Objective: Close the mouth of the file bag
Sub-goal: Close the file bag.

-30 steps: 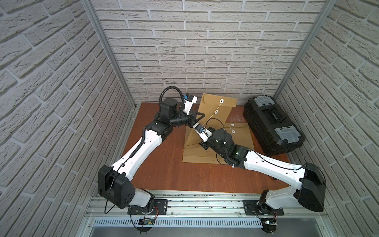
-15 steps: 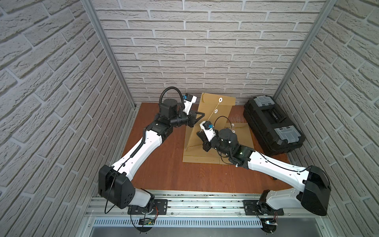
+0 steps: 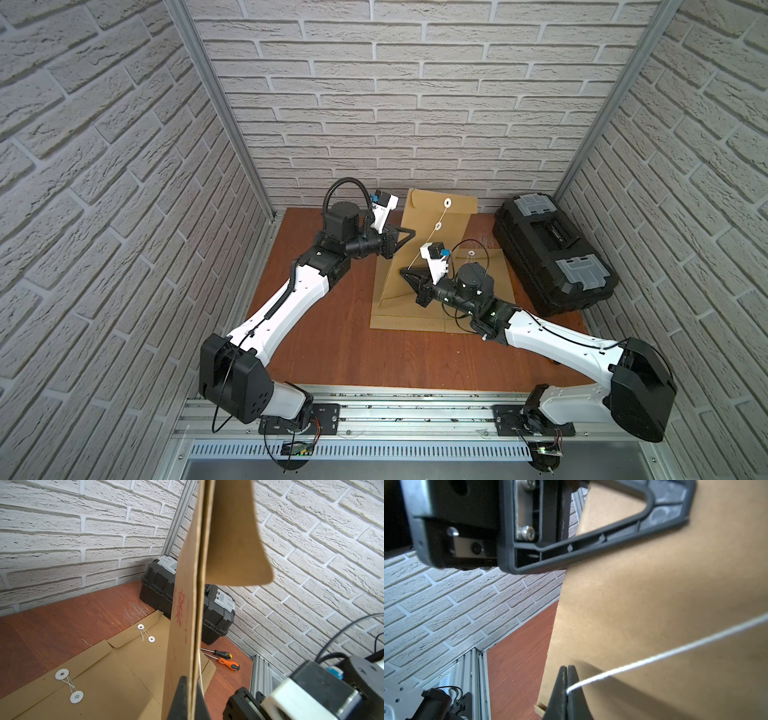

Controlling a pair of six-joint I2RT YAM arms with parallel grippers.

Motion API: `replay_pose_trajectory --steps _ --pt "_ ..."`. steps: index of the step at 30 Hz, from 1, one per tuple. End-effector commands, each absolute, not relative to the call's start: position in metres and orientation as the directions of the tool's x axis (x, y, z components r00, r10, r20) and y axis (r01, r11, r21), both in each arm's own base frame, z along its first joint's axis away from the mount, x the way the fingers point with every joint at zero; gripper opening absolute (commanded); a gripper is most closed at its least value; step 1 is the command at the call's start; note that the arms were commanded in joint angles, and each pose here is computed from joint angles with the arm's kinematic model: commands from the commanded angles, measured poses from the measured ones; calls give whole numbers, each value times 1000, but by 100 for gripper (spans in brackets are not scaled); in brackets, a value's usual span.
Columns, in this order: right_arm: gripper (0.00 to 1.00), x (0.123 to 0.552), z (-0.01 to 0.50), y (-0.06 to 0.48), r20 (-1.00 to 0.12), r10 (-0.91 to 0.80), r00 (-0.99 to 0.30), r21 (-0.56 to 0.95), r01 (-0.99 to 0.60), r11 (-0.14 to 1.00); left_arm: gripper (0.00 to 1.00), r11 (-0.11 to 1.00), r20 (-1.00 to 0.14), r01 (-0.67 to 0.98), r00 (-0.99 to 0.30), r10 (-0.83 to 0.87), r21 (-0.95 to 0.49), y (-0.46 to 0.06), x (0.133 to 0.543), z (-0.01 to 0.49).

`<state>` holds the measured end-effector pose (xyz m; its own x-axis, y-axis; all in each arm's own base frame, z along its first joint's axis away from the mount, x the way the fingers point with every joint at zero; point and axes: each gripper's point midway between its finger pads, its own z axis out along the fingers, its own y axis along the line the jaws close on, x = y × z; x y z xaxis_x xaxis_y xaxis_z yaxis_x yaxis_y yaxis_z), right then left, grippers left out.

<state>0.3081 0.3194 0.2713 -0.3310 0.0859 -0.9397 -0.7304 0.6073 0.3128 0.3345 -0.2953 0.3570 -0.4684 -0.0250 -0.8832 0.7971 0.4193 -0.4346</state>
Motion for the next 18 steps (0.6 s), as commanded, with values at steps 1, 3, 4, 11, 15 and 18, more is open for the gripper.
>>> replay_pose_trajectory --steps 1,3,4,11,15,18 --pt "2 313 281 326 -935 129 -332 343 -742 577 0 356 -921 852 -383 -78 -384 -295 322 392" --pt "2 317 275 326 -932 121 -342 345 -733 586 0 345 -919 855 -386 -77 -388 -295 320 393" --pt "2 318 272 326 -931 118 -346 346 -730 589 0 340 -919 856 -388 -76 -390 -296 319 393" --pt "2 331 258 322 -916 126 -381 375 -700 608 0 313 -915 862 -397 -73 -398 -297 315 395" --pt "2 339 252 314 -910 138 -390 386 -683 620 0 292 -913 867 -400 -78 -405 -298 312 398" --pt "2 345 249 307 -909 143 -392 390 -674 628 0 270 -910 870 -405 -86 -412 -299 309 402"
